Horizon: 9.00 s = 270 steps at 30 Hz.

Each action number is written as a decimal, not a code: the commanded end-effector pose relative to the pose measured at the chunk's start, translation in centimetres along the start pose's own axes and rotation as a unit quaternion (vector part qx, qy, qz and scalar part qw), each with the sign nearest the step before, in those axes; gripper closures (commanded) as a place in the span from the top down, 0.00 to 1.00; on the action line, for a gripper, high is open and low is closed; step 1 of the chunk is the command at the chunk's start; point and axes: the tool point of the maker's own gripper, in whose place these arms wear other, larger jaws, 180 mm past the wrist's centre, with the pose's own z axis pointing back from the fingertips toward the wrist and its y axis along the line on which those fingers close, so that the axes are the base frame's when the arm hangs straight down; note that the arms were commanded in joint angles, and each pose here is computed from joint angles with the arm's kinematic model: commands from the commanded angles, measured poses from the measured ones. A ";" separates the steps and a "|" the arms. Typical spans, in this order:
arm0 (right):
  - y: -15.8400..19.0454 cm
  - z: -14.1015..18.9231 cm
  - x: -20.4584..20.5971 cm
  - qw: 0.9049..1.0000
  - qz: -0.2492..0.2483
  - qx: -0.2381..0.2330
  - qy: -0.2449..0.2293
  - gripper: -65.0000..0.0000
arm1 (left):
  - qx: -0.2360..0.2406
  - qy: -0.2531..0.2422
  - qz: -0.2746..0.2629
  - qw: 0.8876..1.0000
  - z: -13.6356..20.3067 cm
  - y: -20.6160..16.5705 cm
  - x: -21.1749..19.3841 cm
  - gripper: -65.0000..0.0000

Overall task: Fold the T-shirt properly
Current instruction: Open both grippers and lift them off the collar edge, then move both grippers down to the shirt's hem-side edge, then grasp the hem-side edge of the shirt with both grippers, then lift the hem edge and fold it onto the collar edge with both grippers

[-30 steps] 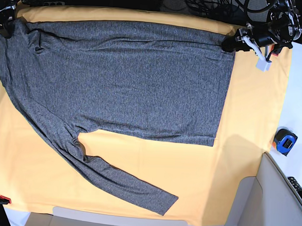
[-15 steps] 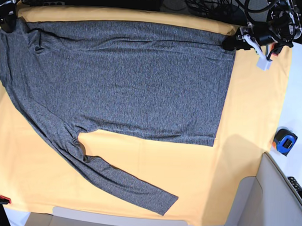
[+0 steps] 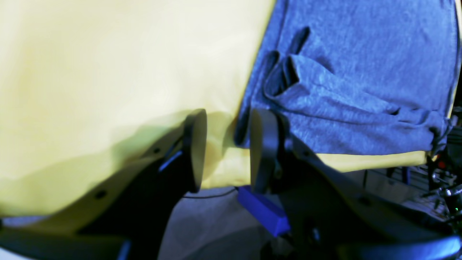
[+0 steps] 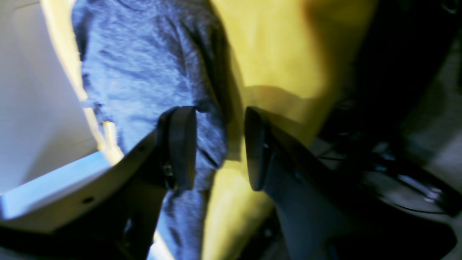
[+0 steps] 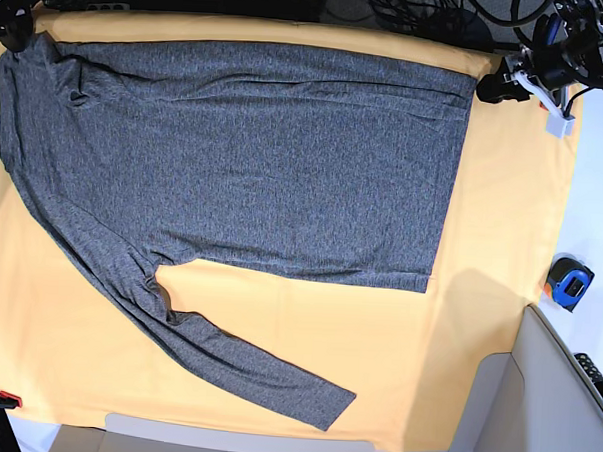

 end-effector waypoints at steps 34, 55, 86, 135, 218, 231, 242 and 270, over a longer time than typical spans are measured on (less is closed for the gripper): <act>23.5 -3.2 -1.1 0.717 0.690 -0.014 -0.099 0.39 | -0.060 -0.071 -0.269 0.959 0.0 -12.0 16.2 0.32; 32.9 -14.9 -2.4 0.653 0.751 0.007 -0.093 0.39 | -0.114 -0.113 -0.140 0.977 -4.8 -11.0 22.2 0.32; 32.3 -16.1 -5.4 0.666 0.742 0.029 -0.073 0.39 | -0.142 -0.082 -0.080 0.983 -14.8 -14.9 23.7 0.35; 31.6 -16.3 -5.4 0.667 0.742 0.025 -0.068 0.39 | -0.037 -0.097 -0.088 0.991 -15.0 -8.2 24.0 0.35; 27.1 -22.8 -3.6 0.744 0.666 0.030 0.025 0.62 | -0.082 -0.073 -0.101 0.989 -17.7 -12.7 21.6 0.00; 27.2 -22.8 -3.5 0.745 0.666 0.031 0.024 0.00 | -0.079 -0.066 -0.097 0.990 -18.0 -12.2 20.7 0.00; 29.3 -21.7 -2.8 0.732 0.680 0.039 -0.006 0.00 | -0.097 -0.094 -0.124 0.983 -16.9 -13.9 21.5 0.00; 28.2 -11.9 -0.5 0.629 0.765 0.004 -0.140 0.00 | -0.124 -0.190 -0.225 0.948 -8.0 -16.9 20.0 0.00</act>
